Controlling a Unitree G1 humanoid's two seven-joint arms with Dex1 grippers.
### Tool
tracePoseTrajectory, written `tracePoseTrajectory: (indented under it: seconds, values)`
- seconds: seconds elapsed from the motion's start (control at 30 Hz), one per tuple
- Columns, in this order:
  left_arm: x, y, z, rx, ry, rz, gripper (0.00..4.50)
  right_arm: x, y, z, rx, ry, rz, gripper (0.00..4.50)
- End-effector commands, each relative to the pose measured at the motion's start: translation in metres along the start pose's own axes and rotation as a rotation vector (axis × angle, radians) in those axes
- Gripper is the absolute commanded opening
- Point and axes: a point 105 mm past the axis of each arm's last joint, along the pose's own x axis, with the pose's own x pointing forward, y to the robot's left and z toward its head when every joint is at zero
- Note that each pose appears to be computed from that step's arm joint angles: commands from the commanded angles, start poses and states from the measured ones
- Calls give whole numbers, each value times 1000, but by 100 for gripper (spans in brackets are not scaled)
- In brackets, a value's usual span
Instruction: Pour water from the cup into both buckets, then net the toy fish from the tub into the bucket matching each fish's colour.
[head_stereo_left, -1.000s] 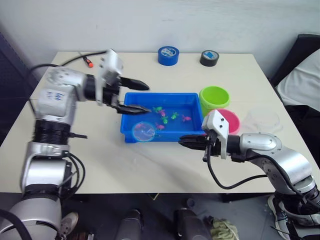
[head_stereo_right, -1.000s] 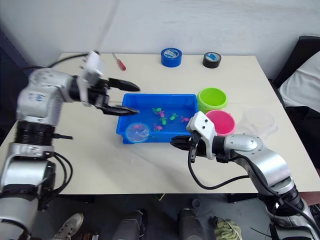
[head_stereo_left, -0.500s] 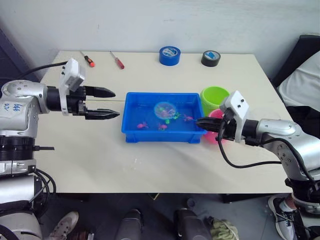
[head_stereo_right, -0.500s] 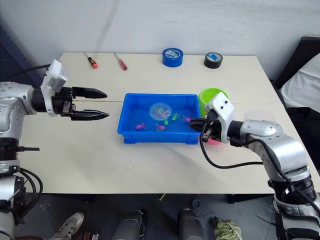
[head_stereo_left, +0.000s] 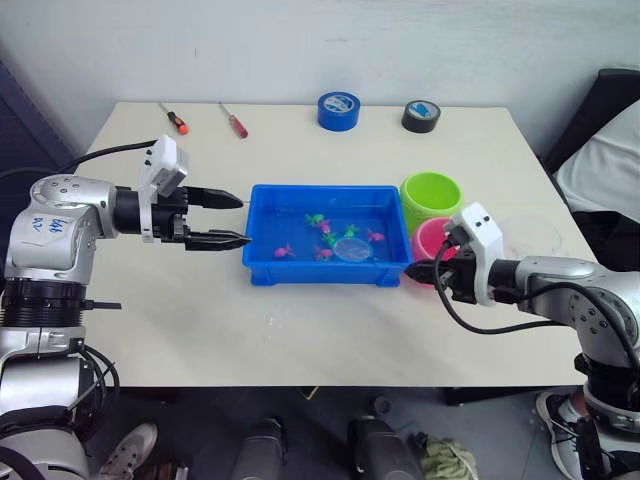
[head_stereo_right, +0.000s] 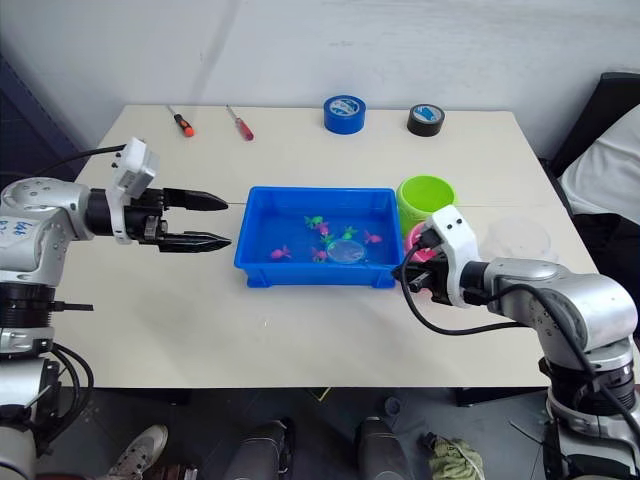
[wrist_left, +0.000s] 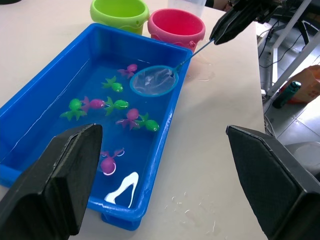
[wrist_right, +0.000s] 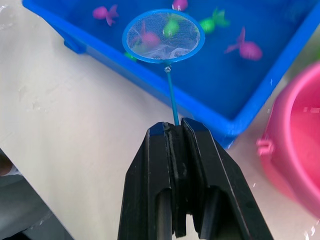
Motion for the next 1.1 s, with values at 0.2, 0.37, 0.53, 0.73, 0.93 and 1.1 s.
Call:
tracePoseTrajectory:
  seconds: [0.2, 0.37, 0.53, 0.73, 0.93, 1.1]
  values:
    - [0, 0, 12, 50, -21, 9, 431, 10, -14, 7, 54, 1, -130, 0]
    - [-3, -1, 12, 50, -22, 19, 431, 16, -18, 14, 72, 24, -160, 0]
    - [-4, -3, 12, 45, -22, 30, 431, 13, -25, 14, 77, 53, -188, 0]
    - [-6, -5, 11, 40, -26, 42, 431, 9, -29, 12, 80, 122, -184, 0]
    - [-5, -6, 12, 37, -28, 49, 431, 14, -37, 15, 102, 141, -238, 0]
    - [-7, -6, 12, 34, -24, 57, 431, 30, -39, 15, 99, 104, -282, 0]
